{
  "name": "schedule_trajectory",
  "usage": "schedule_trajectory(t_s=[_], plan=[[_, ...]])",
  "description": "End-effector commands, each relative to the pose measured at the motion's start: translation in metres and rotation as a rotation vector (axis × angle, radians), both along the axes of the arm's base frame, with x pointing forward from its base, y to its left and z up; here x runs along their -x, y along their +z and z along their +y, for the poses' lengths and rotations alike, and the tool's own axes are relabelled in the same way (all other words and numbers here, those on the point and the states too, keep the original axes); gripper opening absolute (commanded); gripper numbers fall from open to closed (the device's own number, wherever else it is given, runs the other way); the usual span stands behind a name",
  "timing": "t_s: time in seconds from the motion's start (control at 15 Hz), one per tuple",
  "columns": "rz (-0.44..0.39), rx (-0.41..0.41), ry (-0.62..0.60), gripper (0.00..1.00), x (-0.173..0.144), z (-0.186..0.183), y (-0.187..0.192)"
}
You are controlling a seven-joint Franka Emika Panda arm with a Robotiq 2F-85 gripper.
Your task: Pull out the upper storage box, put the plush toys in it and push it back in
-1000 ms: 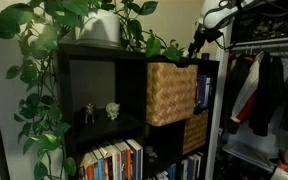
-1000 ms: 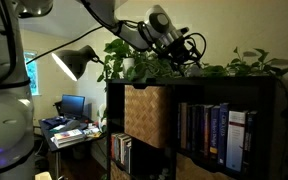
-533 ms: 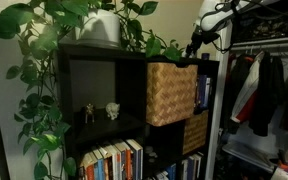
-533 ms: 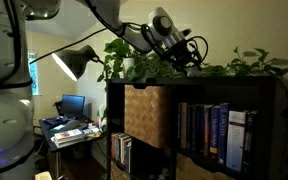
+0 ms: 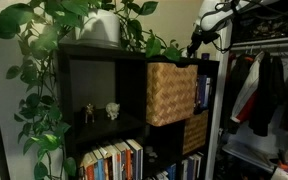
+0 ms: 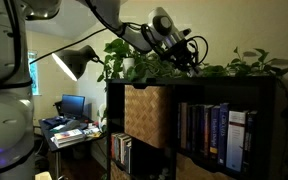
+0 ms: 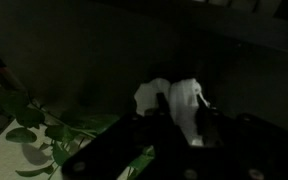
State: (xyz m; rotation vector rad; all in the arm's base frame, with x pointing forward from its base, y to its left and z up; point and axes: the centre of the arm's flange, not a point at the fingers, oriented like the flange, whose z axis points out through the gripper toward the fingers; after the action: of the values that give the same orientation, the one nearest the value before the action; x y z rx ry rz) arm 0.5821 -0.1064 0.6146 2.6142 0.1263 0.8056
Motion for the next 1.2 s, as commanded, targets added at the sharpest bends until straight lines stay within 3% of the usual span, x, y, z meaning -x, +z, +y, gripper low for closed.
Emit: schedule_trajectory(t_s=[0.0, 0.67, 1.13], plan=[[0.006, -0.013, 0.024, 0.08, 0.010, 0.005, 0.007], [0.019, -0.035, 0.184, 0.09, 0.044, 0.042, 0.028], [0.170, -0.116, 0.323, 0.09, 0.069, 0.073, 0.027]])
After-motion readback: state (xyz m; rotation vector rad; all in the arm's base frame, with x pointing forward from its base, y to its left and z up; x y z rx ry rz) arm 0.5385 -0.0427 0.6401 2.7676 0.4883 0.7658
